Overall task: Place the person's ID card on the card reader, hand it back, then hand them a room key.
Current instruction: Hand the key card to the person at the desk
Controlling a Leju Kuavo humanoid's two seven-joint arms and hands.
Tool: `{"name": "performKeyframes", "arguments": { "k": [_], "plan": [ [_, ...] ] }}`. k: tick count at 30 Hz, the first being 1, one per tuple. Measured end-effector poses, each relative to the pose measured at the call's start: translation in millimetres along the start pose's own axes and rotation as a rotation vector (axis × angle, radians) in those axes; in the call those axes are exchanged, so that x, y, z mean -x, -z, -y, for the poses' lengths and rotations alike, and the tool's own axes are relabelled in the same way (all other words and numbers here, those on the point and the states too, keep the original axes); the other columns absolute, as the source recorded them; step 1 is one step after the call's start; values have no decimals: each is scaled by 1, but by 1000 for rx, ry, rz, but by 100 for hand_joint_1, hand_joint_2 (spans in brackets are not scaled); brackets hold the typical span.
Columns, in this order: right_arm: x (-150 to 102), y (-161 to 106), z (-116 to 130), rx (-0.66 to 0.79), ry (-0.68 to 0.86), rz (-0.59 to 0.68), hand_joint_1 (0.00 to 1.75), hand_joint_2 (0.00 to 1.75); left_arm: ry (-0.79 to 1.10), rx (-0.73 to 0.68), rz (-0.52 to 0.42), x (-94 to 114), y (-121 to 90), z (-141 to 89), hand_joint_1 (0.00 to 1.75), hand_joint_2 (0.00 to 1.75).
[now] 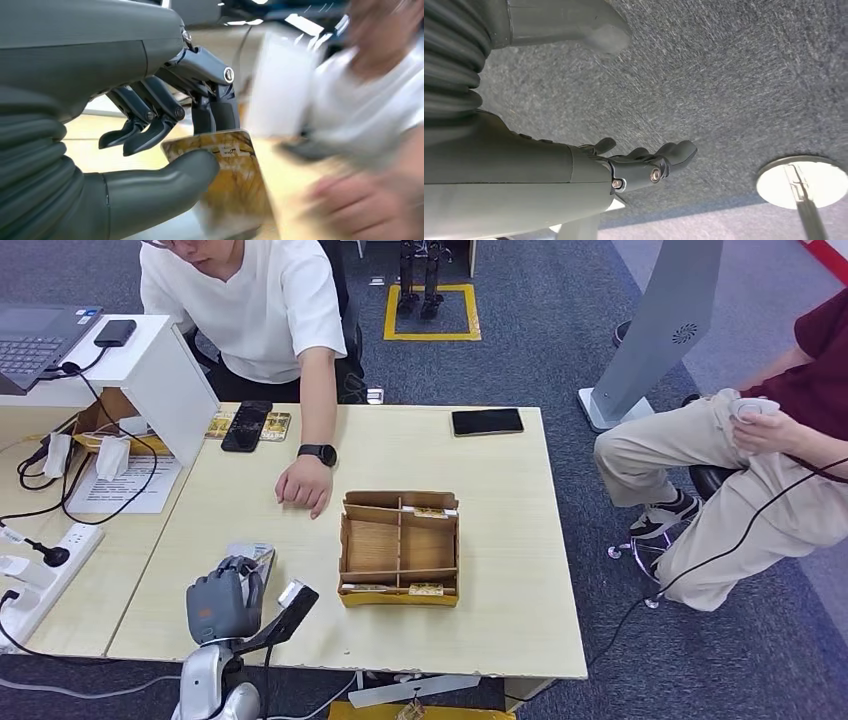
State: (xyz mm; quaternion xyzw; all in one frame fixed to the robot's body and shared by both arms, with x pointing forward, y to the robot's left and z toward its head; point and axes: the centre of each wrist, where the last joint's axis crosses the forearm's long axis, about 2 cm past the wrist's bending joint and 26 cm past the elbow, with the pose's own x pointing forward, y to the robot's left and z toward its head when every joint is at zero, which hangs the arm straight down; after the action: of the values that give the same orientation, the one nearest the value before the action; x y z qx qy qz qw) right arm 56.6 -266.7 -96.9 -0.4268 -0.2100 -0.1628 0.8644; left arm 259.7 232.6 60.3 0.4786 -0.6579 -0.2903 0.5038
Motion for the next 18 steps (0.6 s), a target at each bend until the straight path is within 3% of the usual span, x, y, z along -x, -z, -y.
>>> {"name": "performKeyframes", "arguments": {
  "k": [3, 5, 9, 13, 18],
  "plan": [
    [0, 1, 1, -6, -21, 26, 0, 175, -216, -235, 144, -4, 16, -23, 175, 175],
    [0, 0, 1, -8, -28, 38, 0, 175, -277, -364, 164, -4, 24, -37, 175, 175],
    [-1, 0, 1, -7, -31, 46, 0, 175, -299, -459, 79, -3, 32, -54, 175, 175],
    [-2, 0, 0, -7, -33, 48, 0, 175, -332, -522, 69, 1, 34, -62, 175, 175],
    [-1, -1, 1, -1, -37, 45, 0, 175, -485, -613, 1, 0, 38, -69, 175, 175]
  ]
}}
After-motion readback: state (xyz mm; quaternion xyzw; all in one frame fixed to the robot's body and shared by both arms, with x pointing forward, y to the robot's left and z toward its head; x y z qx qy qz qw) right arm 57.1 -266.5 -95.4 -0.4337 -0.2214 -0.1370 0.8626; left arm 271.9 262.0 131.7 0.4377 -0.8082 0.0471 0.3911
